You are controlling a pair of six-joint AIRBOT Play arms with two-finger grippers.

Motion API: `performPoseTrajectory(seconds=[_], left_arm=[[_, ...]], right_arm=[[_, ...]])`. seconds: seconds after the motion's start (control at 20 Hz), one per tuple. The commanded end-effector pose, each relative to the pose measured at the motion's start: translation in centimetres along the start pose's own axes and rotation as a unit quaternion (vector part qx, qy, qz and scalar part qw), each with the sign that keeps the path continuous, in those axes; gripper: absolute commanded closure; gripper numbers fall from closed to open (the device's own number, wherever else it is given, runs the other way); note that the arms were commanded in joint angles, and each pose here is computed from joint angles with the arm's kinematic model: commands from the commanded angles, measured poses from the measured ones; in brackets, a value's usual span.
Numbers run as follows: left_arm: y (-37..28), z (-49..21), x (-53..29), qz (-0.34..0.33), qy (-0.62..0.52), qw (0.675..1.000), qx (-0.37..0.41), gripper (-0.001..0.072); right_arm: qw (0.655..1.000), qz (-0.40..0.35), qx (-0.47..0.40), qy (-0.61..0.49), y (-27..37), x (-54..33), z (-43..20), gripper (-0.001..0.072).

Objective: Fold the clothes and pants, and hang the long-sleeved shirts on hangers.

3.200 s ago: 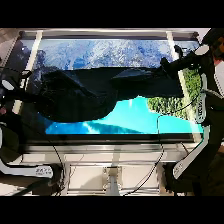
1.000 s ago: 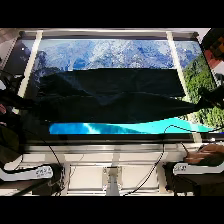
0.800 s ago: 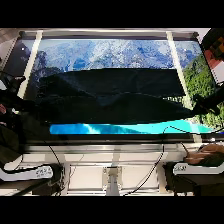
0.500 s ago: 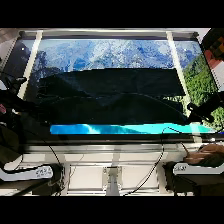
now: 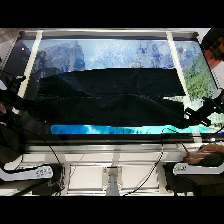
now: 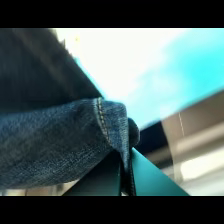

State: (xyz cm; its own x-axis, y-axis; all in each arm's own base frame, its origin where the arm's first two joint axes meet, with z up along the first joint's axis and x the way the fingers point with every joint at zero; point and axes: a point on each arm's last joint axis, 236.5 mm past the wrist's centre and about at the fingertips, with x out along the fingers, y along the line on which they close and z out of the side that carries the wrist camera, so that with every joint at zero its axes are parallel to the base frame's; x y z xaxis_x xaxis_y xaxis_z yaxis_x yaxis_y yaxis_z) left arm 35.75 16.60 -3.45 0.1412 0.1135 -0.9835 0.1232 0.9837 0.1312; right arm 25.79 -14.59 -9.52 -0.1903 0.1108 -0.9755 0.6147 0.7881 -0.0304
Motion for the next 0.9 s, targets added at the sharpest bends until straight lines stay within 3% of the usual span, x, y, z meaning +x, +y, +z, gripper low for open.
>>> performPoseTrajectory(seconds=[0.0,0.35,0.55,0.6,0.7,0.75,0.8,0.85], left_arm=[[0.0,0.6,0.1,0.000,-0.012,1.000,-0.002,0.0679],[0.0,1.5,1.7,0.003,-0.015,1.000,0.005,0.0679],[0.0,1.8,1.8,0.006,-0.021,1.000,0.007,0.0678],[0.0,1.8,1.8,0.006,-0.021,1.000,0.007,0.0678],[0.1,1.9,1.8,0.007,-0.024,1.000,0.007,0.0676],[0.2,2.2,1.8,0.010,-0.028,1.000,0.007,0.0655],[0.3,2.3,1.8,0.012,-0.032,0.999,0.007,0.0559],[0.5,2.5,1.7,0.015,-0.036,0.999,0.007,0.0358]], right_arm=[[0.995,0.003,0.032,-0.092,0.0,-0.2,4.3,0.0692],[0.994,-0.081,0.024,-0.076,-3.9,-0.4,3.5,0.0692],[0.996,-0.077,0.028,-0.031,-3.7,-0.2,1.3,0.0684],[0.997,-0.071,0.030,-0.029,-3.4,-0.1,1.2,0.0628],[0.998,-0.051,0.034,-0.032,-2.4,-0.3,1.5,0.0281],[0.998,-0.039,0.037,-0.040,-1.9,-0.9,1.9,0.0231],[0.998,-0.028,0.039,-0.052,-1.4,-1.7,2.6,0.0230],[0.997,-0.015,0.041,-0.068,-0.8,-2.8,3.6,0.0231]])
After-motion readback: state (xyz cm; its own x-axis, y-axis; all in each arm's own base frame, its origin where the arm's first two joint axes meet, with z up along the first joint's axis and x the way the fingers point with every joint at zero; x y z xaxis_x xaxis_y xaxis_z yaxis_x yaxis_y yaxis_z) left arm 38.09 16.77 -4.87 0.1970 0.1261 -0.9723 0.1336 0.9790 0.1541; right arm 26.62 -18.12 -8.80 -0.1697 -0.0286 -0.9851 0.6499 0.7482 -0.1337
